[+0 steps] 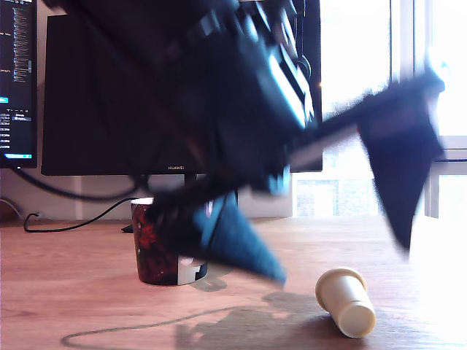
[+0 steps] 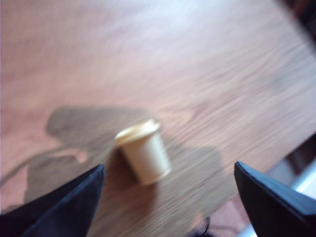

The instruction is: Pick up the coffee capsules from the table one by one and drop them inside the nearest coffee cup

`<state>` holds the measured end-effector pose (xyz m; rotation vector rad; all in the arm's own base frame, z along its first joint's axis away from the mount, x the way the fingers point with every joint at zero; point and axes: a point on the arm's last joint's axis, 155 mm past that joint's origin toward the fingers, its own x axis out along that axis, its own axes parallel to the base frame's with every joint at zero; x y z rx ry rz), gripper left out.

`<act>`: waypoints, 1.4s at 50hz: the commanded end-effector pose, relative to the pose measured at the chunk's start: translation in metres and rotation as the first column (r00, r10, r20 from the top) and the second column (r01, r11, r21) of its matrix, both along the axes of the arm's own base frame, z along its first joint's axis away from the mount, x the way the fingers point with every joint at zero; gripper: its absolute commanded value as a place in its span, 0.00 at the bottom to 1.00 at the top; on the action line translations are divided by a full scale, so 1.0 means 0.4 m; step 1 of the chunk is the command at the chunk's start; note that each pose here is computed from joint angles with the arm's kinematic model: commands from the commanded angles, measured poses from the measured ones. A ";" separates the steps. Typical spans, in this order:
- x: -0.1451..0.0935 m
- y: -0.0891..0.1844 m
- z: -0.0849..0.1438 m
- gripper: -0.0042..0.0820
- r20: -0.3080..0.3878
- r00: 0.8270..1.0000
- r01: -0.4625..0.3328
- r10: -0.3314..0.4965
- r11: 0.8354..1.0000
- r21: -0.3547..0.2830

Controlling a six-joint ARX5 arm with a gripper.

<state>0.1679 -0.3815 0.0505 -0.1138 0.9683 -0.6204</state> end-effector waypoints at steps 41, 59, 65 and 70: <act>0.043 -0.041 -0.066 0.66 -0.049 0.998 -0.034 0.038 0.996 0.082; 0.035 -0.022 -0.088 0.44 -0.077 0.996 -0.029 0.038 0.992 0.119; 0.034 -0.021 -0.089 0.31 -0.077 0.996 -0.026 0.036 0.992 0.122; 0.034 -0.021 -0.089 0.24 -0.071 0.997 -0.017 0.026 0.992 0.127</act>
